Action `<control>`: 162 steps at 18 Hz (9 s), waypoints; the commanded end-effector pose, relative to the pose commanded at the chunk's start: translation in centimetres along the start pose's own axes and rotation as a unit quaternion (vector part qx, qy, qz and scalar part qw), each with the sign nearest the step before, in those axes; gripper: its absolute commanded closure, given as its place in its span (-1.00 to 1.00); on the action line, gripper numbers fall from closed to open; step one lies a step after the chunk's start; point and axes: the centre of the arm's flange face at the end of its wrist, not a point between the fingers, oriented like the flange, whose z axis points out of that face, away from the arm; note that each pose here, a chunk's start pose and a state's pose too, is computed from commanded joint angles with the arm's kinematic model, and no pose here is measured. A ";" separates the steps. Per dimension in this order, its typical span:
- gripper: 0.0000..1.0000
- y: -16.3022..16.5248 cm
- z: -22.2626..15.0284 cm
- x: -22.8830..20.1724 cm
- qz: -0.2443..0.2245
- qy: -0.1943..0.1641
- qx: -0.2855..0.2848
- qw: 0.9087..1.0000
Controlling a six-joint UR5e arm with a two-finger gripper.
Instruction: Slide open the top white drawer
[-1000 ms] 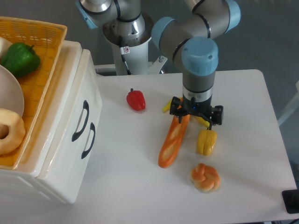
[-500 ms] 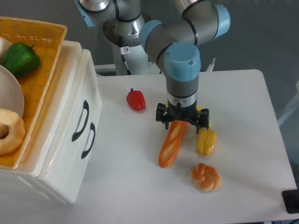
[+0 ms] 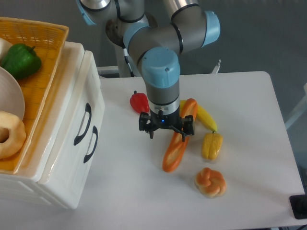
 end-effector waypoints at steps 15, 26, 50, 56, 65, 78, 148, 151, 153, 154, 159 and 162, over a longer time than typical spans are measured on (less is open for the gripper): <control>-1.00 0.0 -2.3 3.9 -0.088 0.132 0.013 0.987; -1.00 0.1 -3.7 6.0 -0.135 0.164 -0.027 0.977; -1.00 -0.9 -4.3 8.7 -0.107 0.185 -0.037 0.976; -1.00 -0.8 -4.5 8.7 -0.085 0.185 -0.032 0.979; -1.00 -0.8 -4.3 8.7 -0.069 0.183 -0.031 0.980; -1.00 -0.9 -4.0 9.1 -0.053 0.183 -0.031 0.981; -1.00 -1.3 -2.9 9.1 -0.011 0.178 -0.037 0.983; -1.00 -1.4 -2.9 9.1 -0.009 0.174 -0.037 0.984; -1.00 -1.3 -2.9 8.9 -0.010 0.173 -0.037 0.984; -1.00 -1.3 -2.9 8.8 -0.010 0.171 -0.038 0.984; -1.00 -1.3 -2.9 8.3 -0.011 0.167 -0.038 0.985; -1.00 -1.3 -3.2 7.8 -0.013 0.165 -0.035 0.986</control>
